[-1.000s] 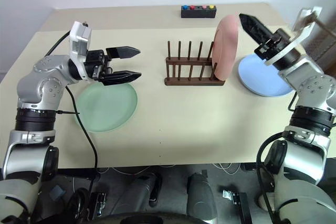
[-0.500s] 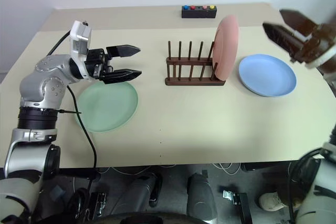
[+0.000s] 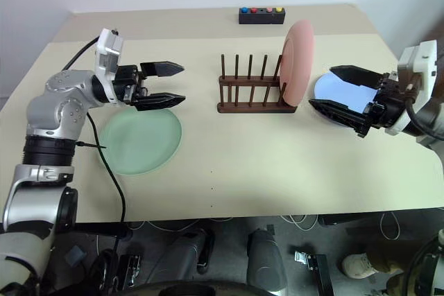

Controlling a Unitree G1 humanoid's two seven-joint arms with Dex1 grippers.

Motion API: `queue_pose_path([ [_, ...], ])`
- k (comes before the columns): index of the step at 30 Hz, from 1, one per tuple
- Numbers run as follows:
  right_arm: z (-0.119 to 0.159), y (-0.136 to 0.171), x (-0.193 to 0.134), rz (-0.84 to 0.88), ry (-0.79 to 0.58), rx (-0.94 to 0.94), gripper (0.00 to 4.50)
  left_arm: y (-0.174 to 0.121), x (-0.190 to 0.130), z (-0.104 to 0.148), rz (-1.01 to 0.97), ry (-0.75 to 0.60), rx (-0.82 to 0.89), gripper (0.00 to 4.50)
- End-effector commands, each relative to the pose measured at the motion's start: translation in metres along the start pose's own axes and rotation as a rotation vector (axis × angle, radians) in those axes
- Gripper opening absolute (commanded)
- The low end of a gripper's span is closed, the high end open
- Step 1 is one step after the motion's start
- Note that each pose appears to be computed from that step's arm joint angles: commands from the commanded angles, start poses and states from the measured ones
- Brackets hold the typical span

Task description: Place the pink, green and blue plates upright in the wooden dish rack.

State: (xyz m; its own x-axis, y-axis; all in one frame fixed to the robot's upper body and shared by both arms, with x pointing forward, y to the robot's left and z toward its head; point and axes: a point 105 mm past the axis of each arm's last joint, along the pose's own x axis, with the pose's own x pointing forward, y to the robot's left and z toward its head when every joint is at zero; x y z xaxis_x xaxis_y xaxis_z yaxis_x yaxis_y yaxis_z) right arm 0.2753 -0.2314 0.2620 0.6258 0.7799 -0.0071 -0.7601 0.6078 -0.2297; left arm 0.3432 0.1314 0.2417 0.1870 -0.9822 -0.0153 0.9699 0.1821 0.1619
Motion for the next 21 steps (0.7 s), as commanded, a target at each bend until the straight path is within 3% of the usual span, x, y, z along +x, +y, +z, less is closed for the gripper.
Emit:
queue_pose_path([
  [1,0.010,0.025,0.005,0.093,-0.012,-0.080,4.47,0.010,-0.027,0.016,0.091,0.093,0.076,4.50],
  [4,0.006,0.048,0.010,0.202,-0.042,-0.043,4.47,0.021,-0.060,0.016,0.217,0.170,0.107,4.50],
  [9,0.032,0.068,0.015,0.315,-0.252,0.043,4.47,0.028,-0.097,0.010,0.345,0.246,0.065,4.50],
  [12,0.037,0.084,0.020,0.426,-0.334,0.112,4.47,0.025,-0.127,-0.014,0.443,0.396,-0.053,4.50],
  [17,0.031,0.089,0.027,0.457,-0.312,0.110,4.47,0.032,-0.163,-0.047,0.669,0.662,-0.246,4.50],
  [21,0.012,0.094,0.035,0.471,-0.190,0.038,4.47,0.028,-0.174,-0.055,0.715,0.730,-0.297,4.50],
])
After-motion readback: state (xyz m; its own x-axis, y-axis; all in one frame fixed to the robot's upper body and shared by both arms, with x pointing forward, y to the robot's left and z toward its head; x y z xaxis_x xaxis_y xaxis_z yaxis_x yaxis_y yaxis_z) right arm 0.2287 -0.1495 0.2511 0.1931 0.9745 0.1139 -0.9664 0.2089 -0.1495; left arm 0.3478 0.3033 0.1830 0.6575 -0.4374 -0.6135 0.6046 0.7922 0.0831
